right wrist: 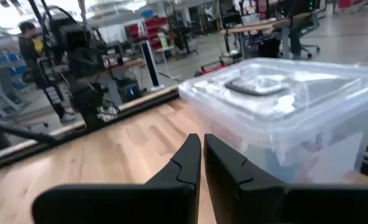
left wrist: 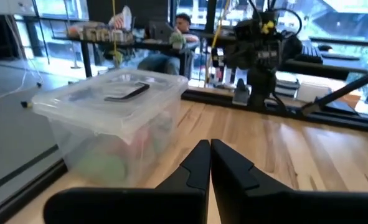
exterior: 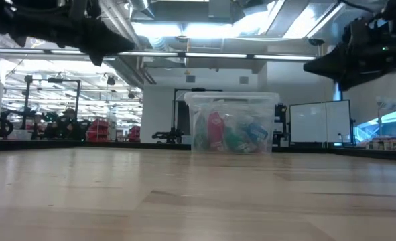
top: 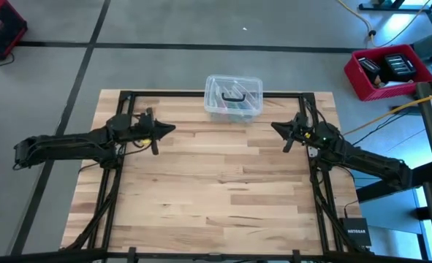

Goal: Roll bandage
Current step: Return to Home Position

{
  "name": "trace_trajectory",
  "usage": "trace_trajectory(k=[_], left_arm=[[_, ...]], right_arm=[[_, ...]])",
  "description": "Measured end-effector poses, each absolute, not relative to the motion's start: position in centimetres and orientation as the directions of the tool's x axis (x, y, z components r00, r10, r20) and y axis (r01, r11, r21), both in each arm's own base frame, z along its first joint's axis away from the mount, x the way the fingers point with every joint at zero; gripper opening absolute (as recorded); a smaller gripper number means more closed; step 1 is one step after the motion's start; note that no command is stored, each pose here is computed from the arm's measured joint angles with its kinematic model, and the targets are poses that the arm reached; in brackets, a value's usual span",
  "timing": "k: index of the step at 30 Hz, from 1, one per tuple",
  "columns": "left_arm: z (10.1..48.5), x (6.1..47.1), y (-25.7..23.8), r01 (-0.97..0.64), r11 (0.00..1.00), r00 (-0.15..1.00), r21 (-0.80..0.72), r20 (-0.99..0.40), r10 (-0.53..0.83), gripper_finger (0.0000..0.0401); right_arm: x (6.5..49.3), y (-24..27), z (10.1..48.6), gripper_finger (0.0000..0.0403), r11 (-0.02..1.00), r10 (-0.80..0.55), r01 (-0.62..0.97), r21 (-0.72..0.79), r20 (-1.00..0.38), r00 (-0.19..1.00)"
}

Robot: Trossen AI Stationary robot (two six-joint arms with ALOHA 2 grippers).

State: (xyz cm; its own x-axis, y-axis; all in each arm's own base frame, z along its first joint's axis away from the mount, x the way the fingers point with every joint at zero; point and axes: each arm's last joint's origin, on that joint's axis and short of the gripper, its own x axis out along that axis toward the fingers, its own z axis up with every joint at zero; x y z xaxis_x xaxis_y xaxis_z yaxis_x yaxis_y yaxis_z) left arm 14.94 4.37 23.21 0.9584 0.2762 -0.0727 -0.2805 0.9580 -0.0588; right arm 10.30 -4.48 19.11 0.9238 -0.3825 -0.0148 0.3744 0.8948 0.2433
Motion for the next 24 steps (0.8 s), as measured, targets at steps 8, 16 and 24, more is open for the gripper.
trace_trajectory(k=[8, 16, 24], left_arm=[[20.2, 13.6, 3.7, -0.288, 0.956, 0.957, -0.046, -0.061, 0.285, 0.0004], [17.9, 11.8, 3.2, -0.285, 0.957, 0.958, -0.055, -0.008, 0.285, 0.0004], [17.2, 10.6, 2.9, -0.281, 0.957, 0.958, -0.067, 0.036, 0.284, 0.0004]], right_arm=[[10.9, -2.5, 18.9, 0.0025, 0.925, -0.327, 0.326, 0.198, -0.027, 0.945], [11.0, -1.7, 18.6, 0.0025, 0.943, -0.297, 0.303, 0.138, -0.062, 0.953], [11.1, -1.5, 18.4, 0.0025, 0.974, -0.09, 0.105, 0.199, -0.08, 0.993]])
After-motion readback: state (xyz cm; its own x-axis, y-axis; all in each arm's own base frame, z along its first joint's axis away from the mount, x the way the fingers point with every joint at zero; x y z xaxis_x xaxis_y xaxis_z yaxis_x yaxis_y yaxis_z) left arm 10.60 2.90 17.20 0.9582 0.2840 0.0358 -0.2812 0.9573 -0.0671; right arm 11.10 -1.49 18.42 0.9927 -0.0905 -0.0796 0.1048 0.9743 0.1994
